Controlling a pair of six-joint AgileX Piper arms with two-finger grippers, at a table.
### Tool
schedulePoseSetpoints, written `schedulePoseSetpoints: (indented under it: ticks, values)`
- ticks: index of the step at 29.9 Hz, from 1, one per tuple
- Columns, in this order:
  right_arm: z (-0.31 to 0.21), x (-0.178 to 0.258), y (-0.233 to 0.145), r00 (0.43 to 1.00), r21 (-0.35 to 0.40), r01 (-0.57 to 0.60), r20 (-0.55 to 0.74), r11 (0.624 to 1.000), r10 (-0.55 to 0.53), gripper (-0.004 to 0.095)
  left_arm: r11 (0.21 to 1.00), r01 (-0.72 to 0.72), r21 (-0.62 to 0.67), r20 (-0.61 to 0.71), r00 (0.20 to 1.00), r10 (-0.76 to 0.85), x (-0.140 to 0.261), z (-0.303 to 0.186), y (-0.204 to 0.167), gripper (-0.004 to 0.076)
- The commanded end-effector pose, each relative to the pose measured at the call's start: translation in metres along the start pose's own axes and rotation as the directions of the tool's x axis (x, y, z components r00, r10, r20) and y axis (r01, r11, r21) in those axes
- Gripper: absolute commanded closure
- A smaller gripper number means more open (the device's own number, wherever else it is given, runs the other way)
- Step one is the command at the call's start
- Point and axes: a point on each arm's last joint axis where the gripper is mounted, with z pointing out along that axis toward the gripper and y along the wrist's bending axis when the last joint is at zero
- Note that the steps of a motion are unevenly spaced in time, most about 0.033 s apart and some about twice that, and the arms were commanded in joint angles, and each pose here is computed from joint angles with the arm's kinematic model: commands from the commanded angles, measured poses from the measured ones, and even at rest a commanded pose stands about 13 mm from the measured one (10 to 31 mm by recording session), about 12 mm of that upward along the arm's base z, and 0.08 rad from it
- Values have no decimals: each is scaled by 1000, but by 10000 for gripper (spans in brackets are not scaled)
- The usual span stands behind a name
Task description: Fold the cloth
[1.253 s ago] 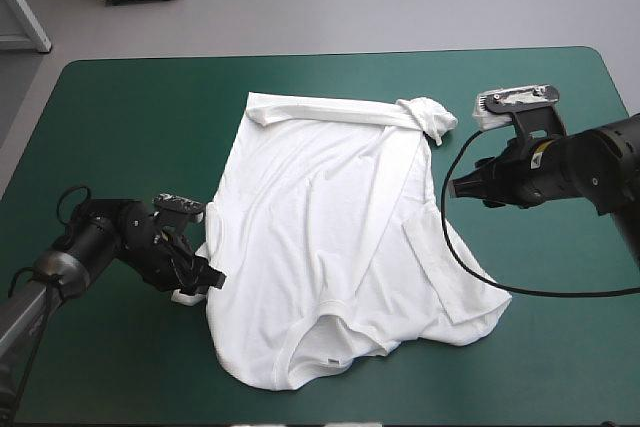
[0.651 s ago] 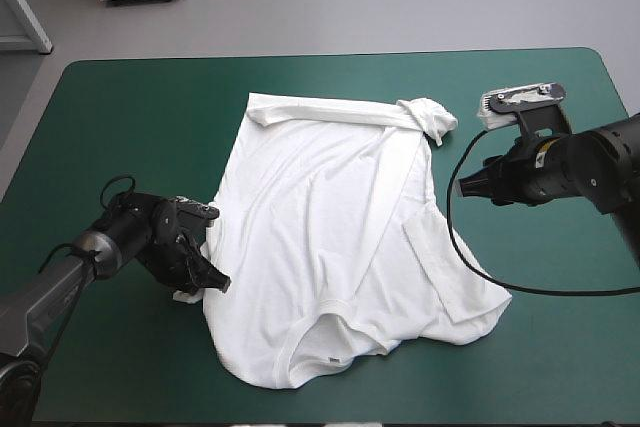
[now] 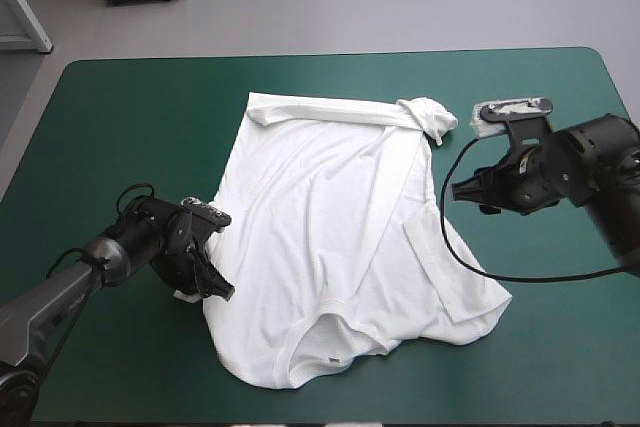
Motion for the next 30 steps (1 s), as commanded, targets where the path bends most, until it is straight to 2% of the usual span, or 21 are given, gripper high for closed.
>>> schedulePoseSetpoints:
  ticks: [1,5,8,16,22,28,30]
  values:
    - [12,10,-1,1000,5,-2,-28,1000,2,365,964,169,207,-15,985,-169,0,24,-27,733]
    - [44,34,-4,989,39,20,-149,999,-14,364,964,169,206,-7,985,-171,-1,24,-27,733]
    - [66,50,-4,980,35,18,-196,999,-11,365,964,169,206,0,985,-172,-1,24,-27,733]
    - [109,90,-3,964,19,-25,-263,1000,29,365,964,170,206,8,985,-175,-2,24,-27,733]
    - [132,110,-2,960,21,-95,-261,995,98,374,963,171,207,15,984,-178,-3,24,-27,733]
    - [161,120,3,928,5,-147,-346,989,140,377,959,177,219,26,982,-187,-4,24,-28,733]
    - [171,122,8,907,-20,-183,-388,983,161,443,957,183,226,26,981,-194,-4,24,-28,733]
